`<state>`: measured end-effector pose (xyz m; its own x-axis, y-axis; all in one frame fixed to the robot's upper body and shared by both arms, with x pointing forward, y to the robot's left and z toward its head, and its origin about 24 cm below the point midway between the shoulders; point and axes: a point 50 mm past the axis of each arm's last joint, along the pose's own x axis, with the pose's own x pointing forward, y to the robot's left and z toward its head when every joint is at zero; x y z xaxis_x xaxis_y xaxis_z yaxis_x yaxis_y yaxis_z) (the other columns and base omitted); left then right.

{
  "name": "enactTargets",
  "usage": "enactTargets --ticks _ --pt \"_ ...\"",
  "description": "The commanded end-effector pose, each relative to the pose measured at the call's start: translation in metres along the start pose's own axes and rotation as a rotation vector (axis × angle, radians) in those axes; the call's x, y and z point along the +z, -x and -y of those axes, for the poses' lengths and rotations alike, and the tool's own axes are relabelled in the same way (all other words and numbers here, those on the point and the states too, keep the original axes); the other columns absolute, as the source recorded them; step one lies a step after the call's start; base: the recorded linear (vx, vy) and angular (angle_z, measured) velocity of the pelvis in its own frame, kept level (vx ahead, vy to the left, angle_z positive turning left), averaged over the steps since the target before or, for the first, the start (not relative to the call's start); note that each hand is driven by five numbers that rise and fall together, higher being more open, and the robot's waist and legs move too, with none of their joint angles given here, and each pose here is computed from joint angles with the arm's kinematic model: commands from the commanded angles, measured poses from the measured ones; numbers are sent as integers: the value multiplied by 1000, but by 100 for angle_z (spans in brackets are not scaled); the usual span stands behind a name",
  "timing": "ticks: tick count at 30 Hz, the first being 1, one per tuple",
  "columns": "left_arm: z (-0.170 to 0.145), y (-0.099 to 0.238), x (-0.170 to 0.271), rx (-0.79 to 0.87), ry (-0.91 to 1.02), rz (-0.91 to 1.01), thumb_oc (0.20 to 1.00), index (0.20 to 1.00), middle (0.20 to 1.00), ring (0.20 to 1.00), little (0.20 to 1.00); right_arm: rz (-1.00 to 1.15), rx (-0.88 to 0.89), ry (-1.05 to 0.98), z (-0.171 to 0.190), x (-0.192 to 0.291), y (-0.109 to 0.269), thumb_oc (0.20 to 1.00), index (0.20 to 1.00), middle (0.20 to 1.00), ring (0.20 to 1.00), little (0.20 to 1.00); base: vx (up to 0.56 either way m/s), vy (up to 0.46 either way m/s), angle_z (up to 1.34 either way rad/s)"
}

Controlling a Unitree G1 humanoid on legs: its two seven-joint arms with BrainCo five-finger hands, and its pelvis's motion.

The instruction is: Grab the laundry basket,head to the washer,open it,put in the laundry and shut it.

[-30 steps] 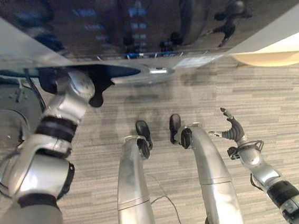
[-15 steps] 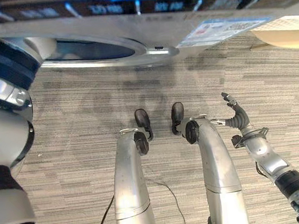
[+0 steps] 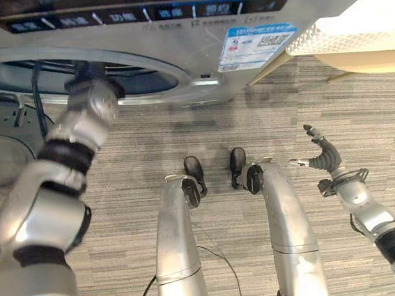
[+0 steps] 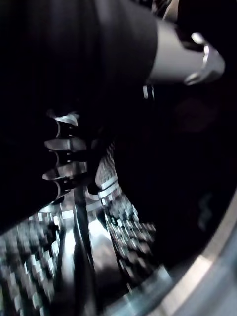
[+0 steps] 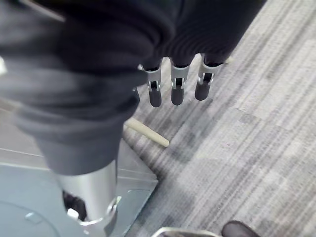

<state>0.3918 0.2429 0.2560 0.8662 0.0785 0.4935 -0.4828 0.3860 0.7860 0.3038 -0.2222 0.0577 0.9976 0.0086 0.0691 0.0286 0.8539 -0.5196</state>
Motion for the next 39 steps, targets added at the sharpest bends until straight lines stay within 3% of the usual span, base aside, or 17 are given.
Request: enactTargets --ticks 1,3,5,6,9,10,12,14,16,19,24,29,34,39 --pt "8 12 -11 40 179 -54 1000 1000 1000 1000 1000 -52 35 37 -21 -16 17 1000 1000 1000 1000 1000 -79 3 17" --pt "22 28 -23 13 244 -98 1000 1000 1000 1000 1000 -66 35 63 -21 -19 18 1000 1000 1000 1000 1000 -81 7 8" --pt "67 79 -44 -90 434 -224 1000 1000 1000 1000 1000 -124 35 110 -23 -29 20 1000 1000 1000 1000 1000 -51 23 12" --pt "67 81 -46 -91 435 -229 1000 1000 1000 1000 1000 -126 39 114 -24 -29 21 1000 1000 1000 1000 1000 -3 26 4" --pt "110 144 -61 -222 560 -376 1000 1000 1000 1000 1000 -213 70 169 -28 -48 29 1000 1000 1000 1000 1000 24 41 -3" --pt "128 180 -72 -317 540 -442 1000 1000 1000 1000 1000 -271 107 206 -31 -61 38 1000 1000 1000 1000 1000 101 81 7" --pt "145 216 -80 -395 553 -545 1000 1000 1000 1000 1000 -347 129 216 -35 -77 49 1000 1000 1000 1000 1000 134 59 0" --pt "149 232 -86 -424 541 -588 1000 1000 1000 1000 1000 -382 134 213 -36 -84 54 1000 1000 1000 1000 1000 113 44 4" --pt "161 279 -98 -529 505 -711 1000 1000 1000 1000 1000 -498 154 206 -39 -105 74 1000 1000 1000 1000 1000 134 55 -2" --pt "167 321 -108 -642 443 -802 1000 1000 1000 1000 1000 -624 183 218 -42 -128 98 1000 1000 1000 1000 1000 205 71 -11" --pt "173 349 -110 -747 394 -832 1000 1000 1000 1000 1000 -715 223 248 -45 -143 119 1000 1000 1000 1000 1000 104 99 -19" --pt "174 343 -115 -754 333 -822 1000 1000 1000 1000 1000 -745 219 222 -49 -146 121 1000 1000 1000 1000 1000 -109 64 -29" --pt "170 343 -120 -753 295 -821 1000 1000 1000 1000 1000 -869 268 172 -67 -160 155 1000 1000 1000 1000 1000 -81 -75 23" --pt "166 342 -123 -685 328 -861 1000 1000 1000 1000 1000 -891 220 138 -64 -161 152 1000 1000 1000 1000 1000 -254 -176 5"
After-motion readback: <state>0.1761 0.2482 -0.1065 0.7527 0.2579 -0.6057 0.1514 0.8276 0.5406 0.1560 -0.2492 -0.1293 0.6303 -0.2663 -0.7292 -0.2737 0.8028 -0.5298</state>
